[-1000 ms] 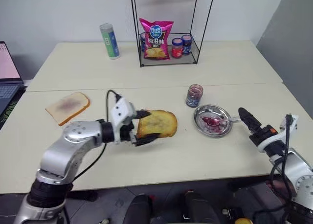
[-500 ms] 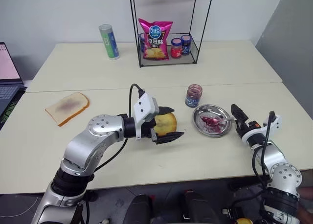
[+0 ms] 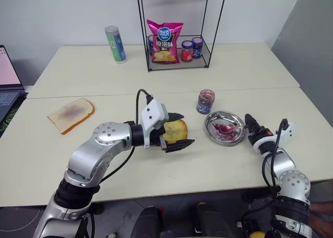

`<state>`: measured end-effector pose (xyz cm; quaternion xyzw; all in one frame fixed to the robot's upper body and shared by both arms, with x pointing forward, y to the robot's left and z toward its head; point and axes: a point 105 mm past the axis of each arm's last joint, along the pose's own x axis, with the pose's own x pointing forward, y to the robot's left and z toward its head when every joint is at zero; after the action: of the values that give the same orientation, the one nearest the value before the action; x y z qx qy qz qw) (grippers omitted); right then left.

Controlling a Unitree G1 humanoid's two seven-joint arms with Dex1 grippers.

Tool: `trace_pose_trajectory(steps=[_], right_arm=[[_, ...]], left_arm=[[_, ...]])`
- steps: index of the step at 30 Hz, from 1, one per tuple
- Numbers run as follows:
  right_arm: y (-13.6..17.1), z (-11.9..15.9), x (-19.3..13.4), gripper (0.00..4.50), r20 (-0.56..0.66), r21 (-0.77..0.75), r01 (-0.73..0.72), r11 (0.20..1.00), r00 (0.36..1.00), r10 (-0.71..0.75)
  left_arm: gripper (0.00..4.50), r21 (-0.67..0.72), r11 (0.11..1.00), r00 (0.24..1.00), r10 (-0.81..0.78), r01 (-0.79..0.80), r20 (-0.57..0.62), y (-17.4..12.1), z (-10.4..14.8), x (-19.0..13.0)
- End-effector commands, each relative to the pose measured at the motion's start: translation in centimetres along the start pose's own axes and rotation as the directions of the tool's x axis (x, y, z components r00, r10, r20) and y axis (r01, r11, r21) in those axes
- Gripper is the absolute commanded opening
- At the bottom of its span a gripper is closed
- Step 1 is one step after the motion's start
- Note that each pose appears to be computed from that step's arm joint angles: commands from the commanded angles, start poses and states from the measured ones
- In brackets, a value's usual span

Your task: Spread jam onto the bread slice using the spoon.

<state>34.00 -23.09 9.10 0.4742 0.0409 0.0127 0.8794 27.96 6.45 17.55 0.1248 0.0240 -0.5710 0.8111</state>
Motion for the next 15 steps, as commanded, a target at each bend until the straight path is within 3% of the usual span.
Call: trace_pose_trajectory(steps=[1,8,12,15], right_arm=[[1.2,0.4,0.0,1.6,0.014,-0.005,-0.062,0.998,0.998,0.062],[2.0,0.1,0.1,0.14,-0.011,-0.004,-0.105,0.994,0.994,0.105],[2.5,0.4,0.0,0.06,-0.031,-0.069,-0.13,0.989,0.991,0.129],[4.9,0.9,-0.1,0.06,-0.067,-0.129,-0.225,0.966,0.974,0.218]], left_arm=[[4.5,0.039,0.999,1.0,0.022,-0.022,0.008,0.3,0.4,-0.7],[4.5,0.038,0.999,0.999,0.033,-0.032,-0.008,0.5,-0.1,-1.1],[4.5,0.038,0.998,0.998,0.059,-0.059,-0.01,0.9,-0.3,-1.6],[4.5,0.042,0.997,0.997,0.072,-0.072,-0.005,1.4,0.0,-2.1]])
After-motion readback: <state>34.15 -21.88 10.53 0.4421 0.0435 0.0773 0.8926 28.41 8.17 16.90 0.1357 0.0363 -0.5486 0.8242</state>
